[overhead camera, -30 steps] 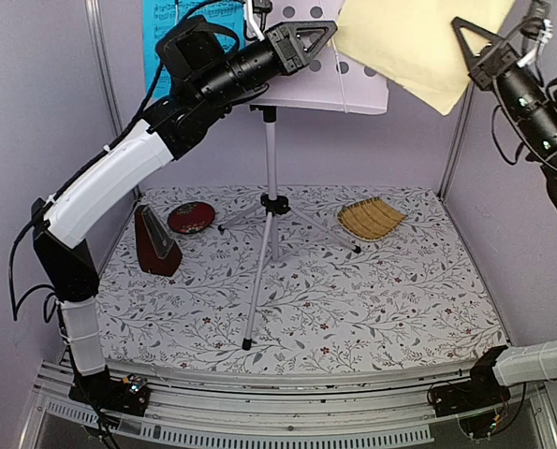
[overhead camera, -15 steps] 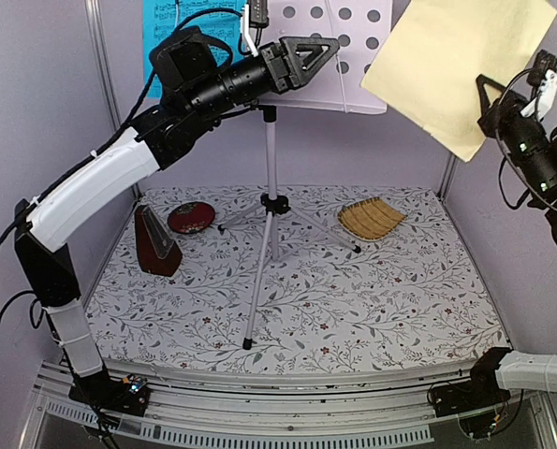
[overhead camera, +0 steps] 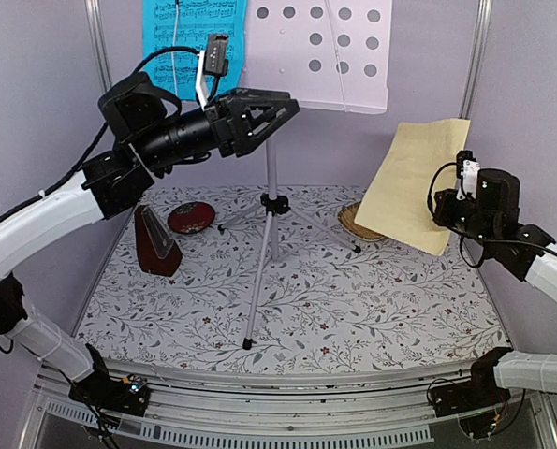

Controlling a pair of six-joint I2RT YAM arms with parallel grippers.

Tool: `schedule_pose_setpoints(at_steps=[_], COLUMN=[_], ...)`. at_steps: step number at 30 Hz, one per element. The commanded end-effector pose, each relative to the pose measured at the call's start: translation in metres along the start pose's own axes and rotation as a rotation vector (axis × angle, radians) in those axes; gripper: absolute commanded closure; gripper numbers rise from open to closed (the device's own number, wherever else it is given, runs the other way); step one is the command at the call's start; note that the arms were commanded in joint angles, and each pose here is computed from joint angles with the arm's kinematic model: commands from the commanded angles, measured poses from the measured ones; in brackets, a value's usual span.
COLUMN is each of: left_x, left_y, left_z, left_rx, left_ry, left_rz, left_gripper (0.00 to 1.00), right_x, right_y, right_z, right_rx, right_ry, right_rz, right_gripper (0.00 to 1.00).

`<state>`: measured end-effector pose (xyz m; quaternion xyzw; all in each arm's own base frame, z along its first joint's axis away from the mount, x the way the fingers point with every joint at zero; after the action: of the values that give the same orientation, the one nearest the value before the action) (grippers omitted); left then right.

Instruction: Pack up the instrument practice props

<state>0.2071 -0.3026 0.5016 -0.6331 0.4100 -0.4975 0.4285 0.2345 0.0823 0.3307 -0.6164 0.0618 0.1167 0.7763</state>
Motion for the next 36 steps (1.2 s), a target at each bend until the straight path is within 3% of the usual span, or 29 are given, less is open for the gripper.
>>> schedule_pose_setpoints(at_steps=[1,9,17,27,36], left_x=[-0.026,-0.057,-0.086,-0.107,-0.115], left_y=[0.006,0.055,0.102,0.129,0.140], left_z=[-0.013,-0.009,0.014,0.032,0.044], left_rx=[0.067,0.032,-0.080,-0.163,-0.191], left_ry=[0.016,-0.044,-0.136,-0.248,-0.306], left_rz=[-0.019,0.097,0.172,0.207,0.236], left_gripper=[0.11,0.06,0.06,0.06,0.06], right_x=[0.025,0.045,0.038,0.102,0.117], right_y=[0.022,0.026,0.006,0.084,0.151], right_z=[-0.021,-0.063,-0.081,-0.063,-0.029], right_rx=[0.072,0.021,-0.101,-0.231,-0.315], right_ry=[0.050,0.336,0.644,0.511,0.350], right_rz=[0.156,0.269,0.238,0.634,0.936], right_gripper=[0.99,0.99,0.99,0.99,0.99])
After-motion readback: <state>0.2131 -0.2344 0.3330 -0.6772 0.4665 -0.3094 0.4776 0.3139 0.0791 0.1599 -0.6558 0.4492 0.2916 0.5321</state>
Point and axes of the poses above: each gripper's point midway between its finger pads, its own x axis out along the fingers, its own z axis along the line the jaws close on, y = z × x, the point moved 10 cm from there along -x, back along the fingers, and after that the axes turned 4 degrees about x, right-handed, at the moved point
